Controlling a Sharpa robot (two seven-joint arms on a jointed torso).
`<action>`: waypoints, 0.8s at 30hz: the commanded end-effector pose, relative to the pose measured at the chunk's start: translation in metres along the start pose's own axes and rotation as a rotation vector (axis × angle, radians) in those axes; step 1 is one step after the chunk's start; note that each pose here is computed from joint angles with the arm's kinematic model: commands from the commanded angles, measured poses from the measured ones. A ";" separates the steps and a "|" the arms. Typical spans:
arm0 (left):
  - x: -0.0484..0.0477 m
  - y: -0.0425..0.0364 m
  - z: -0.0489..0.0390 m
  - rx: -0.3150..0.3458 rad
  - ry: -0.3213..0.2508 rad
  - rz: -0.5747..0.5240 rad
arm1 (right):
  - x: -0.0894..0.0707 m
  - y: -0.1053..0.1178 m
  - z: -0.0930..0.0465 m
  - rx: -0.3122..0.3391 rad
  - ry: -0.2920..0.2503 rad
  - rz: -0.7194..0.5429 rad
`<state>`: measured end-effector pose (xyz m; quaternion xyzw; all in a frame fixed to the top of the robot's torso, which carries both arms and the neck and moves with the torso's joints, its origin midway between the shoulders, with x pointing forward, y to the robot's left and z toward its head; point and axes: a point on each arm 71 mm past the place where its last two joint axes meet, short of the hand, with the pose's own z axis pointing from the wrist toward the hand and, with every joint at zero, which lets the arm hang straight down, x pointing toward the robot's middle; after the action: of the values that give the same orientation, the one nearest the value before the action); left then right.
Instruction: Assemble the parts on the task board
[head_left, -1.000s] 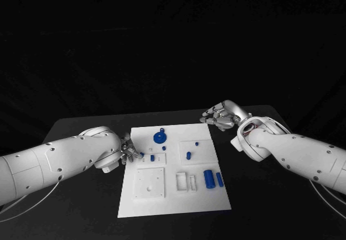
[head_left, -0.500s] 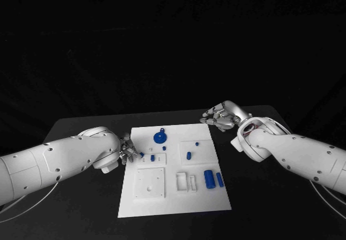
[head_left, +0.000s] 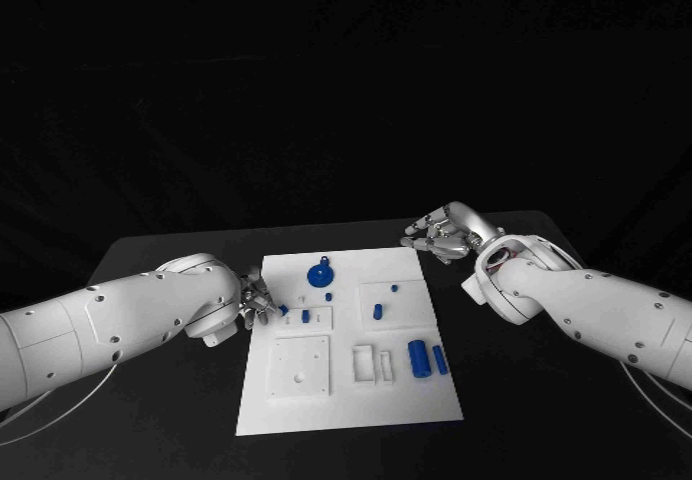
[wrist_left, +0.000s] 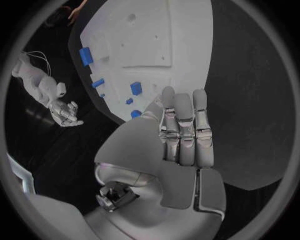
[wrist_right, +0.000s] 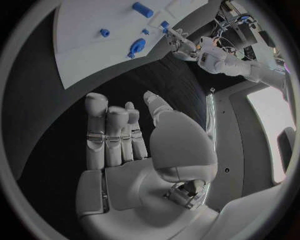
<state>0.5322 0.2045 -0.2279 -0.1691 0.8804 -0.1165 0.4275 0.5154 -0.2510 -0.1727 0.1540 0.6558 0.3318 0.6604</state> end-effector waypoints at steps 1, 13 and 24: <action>0.0036 0.0026 0.0017 -0.002 0.002 -0.006 | 0.001 0.001 0.000 -0.010 0.013 0.000; 0.0010 0.0039 0.0023 0.021 -0.034 -0.022 | 0.001 0.001 0.000 -0.010 0.013 -0.001; -0.0037 0.0073 0.0016 0.060 -0.076 -0.046 | 0.001 0.000 -0.001 -0.009 0.014 -0.001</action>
<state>0.5340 0.2133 -0.2285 -0.1811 0.8639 -0.1329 0.4508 0.5151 -0.2515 -0.1731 0.1541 0.6563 0.3315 0.6600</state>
